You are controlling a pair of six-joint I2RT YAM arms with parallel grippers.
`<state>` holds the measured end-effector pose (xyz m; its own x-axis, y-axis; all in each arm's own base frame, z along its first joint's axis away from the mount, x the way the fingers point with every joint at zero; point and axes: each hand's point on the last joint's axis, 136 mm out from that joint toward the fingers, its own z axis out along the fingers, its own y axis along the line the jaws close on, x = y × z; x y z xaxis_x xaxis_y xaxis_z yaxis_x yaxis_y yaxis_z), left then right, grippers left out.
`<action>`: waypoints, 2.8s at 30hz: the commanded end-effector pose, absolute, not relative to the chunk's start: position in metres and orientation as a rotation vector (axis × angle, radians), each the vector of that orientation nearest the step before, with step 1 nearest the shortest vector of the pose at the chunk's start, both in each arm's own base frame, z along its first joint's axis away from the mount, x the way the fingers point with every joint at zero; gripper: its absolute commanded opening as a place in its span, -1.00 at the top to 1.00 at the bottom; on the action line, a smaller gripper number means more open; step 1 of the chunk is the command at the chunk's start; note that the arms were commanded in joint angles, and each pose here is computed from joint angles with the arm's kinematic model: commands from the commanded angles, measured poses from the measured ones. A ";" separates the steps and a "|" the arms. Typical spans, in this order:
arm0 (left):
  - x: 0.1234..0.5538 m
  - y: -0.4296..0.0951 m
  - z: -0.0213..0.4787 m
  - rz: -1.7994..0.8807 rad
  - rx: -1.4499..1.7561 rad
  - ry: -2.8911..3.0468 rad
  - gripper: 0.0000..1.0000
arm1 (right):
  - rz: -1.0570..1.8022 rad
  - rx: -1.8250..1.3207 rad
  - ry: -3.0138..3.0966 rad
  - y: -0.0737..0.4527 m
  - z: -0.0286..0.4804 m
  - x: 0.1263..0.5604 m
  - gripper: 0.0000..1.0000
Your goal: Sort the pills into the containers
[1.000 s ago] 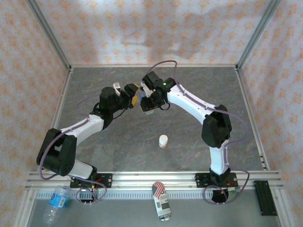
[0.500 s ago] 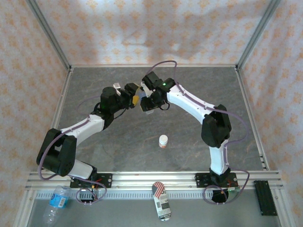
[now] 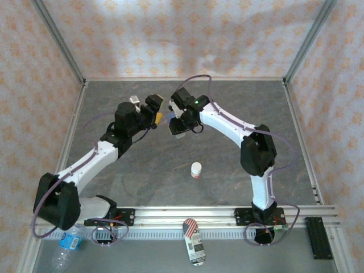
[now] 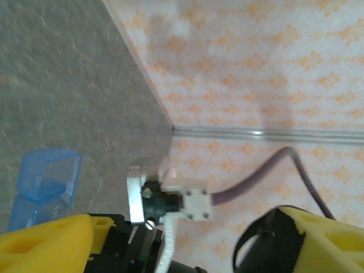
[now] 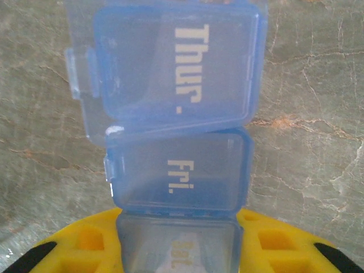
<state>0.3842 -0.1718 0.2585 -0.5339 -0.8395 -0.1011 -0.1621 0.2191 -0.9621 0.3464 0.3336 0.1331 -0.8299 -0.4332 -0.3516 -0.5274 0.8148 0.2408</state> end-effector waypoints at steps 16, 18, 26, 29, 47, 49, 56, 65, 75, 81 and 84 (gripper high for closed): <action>0.362 -0.080 0.194 -0.727 -1.060 1.975 -0.99 | 0.307 -1.283 2.702 0.325 0.068 0.343 0.38; 0.363 -0.081 0.194 -0.729 -1.059 1.973 -0.99 | 0.262 -1.349 2.683 0.332 0.061 0.340 0.35; 0.360 -0.065 0.206 -0.672 -1.061 1.948 -0.99 | 0.129 -1.577 2.621 0.354 0.040 0.319 0.35; 0.357 -0.052 0.213 -0.653 -1.071 1.926 -0.99 | 0.153 -1.599 2.586 0.364 0.040 0.313 0.35; 0.356 -0.044 0.212 -0.685 -1.088 1.917 -0.99 | -0.142 -1.634 2.534 0.345 0.039 0.309 -0.49; 0.357 -0.044 0.211 -0.682 -1.085 1.922 -0.99 | -0.194 -1.617 2.537 0.337 0.040 0.313 -0.50; 0.362 -0.048 0.213 -0.707 -1.073 1.925 -0.99 | -0.269 -1.496 2.584 0.311 0.047 0.340 -0.49; 0.364 -0.052 0.209 -0.705 -1.043 1.960 -0.99 | -0.295 -1.345 2.613 0.298 0.066 0.364 -0.48; 0.367 -0.075 0.190 -0.566 -0.678 2.288 -0.99 | 0.210 -0.782 2.830 0.292 0.121 0.359 -0.49; 0.351 -0.085 0.170 -0.261 -0.294 2.533 -0.99 | 0.363 -0.553 2.892 0.302 0.113 0.374 -0.49; 0.340 -0.094 0.164 -0.100 -0.106 2.597 -0.99 | 0.407 -0.507 2.920 0.310 0.102 0.377 -0.50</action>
